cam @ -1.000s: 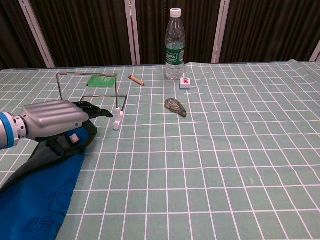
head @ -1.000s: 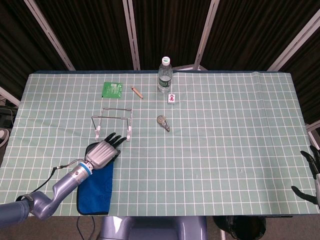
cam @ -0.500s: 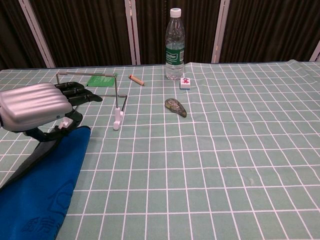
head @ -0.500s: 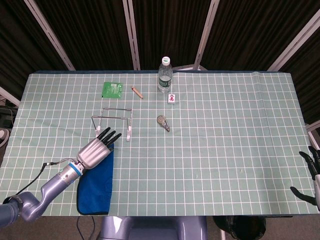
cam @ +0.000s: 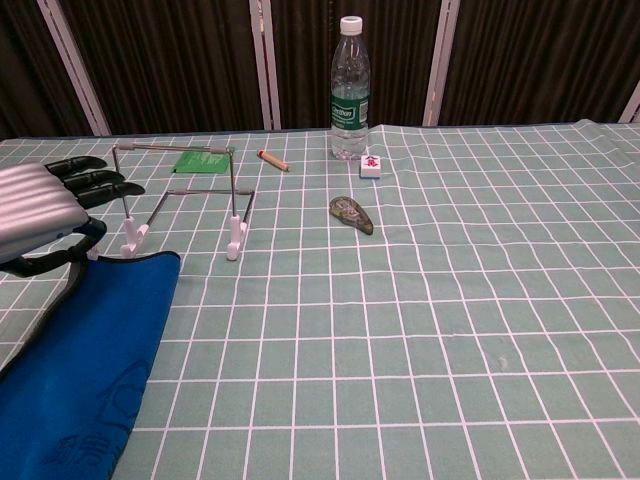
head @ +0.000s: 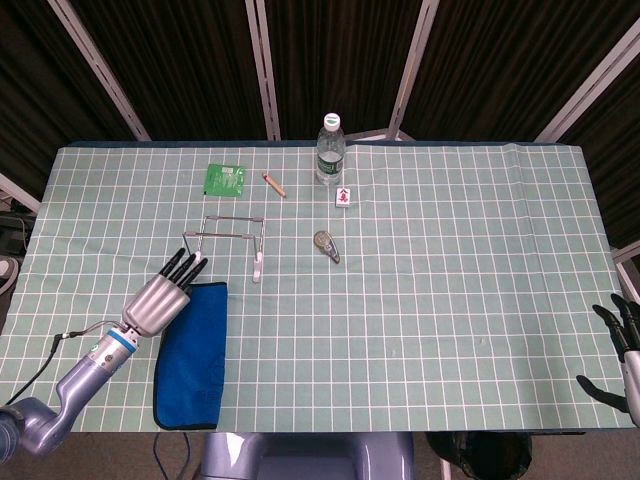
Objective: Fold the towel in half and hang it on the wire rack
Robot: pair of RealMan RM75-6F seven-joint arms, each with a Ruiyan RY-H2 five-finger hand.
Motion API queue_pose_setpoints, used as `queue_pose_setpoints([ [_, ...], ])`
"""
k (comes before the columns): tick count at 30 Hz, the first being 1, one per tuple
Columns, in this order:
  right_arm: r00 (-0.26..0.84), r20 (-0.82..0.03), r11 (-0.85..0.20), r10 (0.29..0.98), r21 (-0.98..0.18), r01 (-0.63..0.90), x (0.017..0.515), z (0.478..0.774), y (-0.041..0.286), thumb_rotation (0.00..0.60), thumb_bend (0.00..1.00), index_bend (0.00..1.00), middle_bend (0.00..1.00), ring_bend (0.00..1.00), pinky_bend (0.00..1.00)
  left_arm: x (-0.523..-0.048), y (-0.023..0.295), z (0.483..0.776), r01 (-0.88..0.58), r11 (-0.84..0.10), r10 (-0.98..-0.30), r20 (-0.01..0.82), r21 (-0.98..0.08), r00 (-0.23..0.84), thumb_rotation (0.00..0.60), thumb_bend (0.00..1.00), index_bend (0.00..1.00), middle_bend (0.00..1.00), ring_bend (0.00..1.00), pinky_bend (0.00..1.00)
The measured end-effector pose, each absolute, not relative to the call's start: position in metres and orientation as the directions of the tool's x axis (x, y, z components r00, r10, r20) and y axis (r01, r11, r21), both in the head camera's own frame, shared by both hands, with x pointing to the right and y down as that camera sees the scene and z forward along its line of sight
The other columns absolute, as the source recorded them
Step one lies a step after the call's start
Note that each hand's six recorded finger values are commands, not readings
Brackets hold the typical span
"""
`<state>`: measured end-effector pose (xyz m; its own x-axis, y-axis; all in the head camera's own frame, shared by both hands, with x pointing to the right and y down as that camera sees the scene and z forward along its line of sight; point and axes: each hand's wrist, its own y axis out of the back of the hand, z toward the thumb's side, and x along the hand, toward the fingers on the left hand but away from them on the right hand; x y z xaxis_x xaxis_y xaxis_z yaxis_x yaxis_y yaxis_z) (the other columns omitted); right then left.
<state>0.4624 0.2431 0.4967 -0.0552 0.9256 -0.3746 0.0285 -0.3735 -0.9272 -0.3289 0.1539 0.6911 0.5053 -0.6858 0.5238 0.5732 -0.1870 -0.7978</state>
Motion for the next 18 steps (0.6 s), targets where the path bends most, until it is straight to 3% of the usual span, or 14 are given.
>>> queue_pose_setpoints([
  [2,-0.056,-0.375,-0.374,0.925,-0.927,0.028,0.462,0.497,0.243,0.6,0.0,0.12,0.0,0.0,0.0,-0.338,0.153,0.693,0.569,-0.205,-0.709,0.521,-0.797,0.474,0.6,0.27,0.05,0.0,0.0,0.0],
  [3,-0.056,-0.376,-0.375,0.925,-0.927,0.027,0.463,0.497,0.243,0.6,0.0,0.12,0.0,0.0,0.0,-0.34,0.153,0.693,0.564,-0.213,-0.715,0.521,-0.798,0.467,0.6,0.19,0.0,0.0,0.0,0.0],
  [6,-0.057,-0.377,-0.376,0.925,-0.926,0.027,0.463,0.498,0.243,0.6,0.0,0.12,0.0,0.0,0.0,-0.345,0.154,0.692,0.537,-0.244,-0.724,0.52,-0.808,0.454,0.6,0.14,0.0,0.0,0.0,0.0],
  [15,-0.053,-0.381,-0.38,0.923,-0.924,0.026,0.461,0.499,0.243,0.6,0.0,0.12,0.0,0.0,0.0,-0.361,0.157,0.662,0.319,-0.337,-0.761,0.456,-0.886,0.461,0.6,0.14,0.0,0.0,0.0,0.0],
  [17,-0.052,-0.38,-0.379,0.923,-0.925,0.028,0.461,0.498,0.243,0.6,0.0,0.12,0.0,0.0,0.0,-0.36,0.159,0.652,0.267,-0.355,-0.764,0.443,-0.896,0.469,0.6,0.14,0.0,0.12,0.1,0.09],
  [18,-0.051,-0.38,-0.379,0.924,-0.925,0.028,0.461,0.498,0.243,0.6,0.0,0.12,0.0,0.0,0.0,-0.359,0.159,0.649,0.248,-0.362,-0.764,0.439,-0.899,0.473,0.6,0.14,0.0,0.27,0.24,0.24],
])
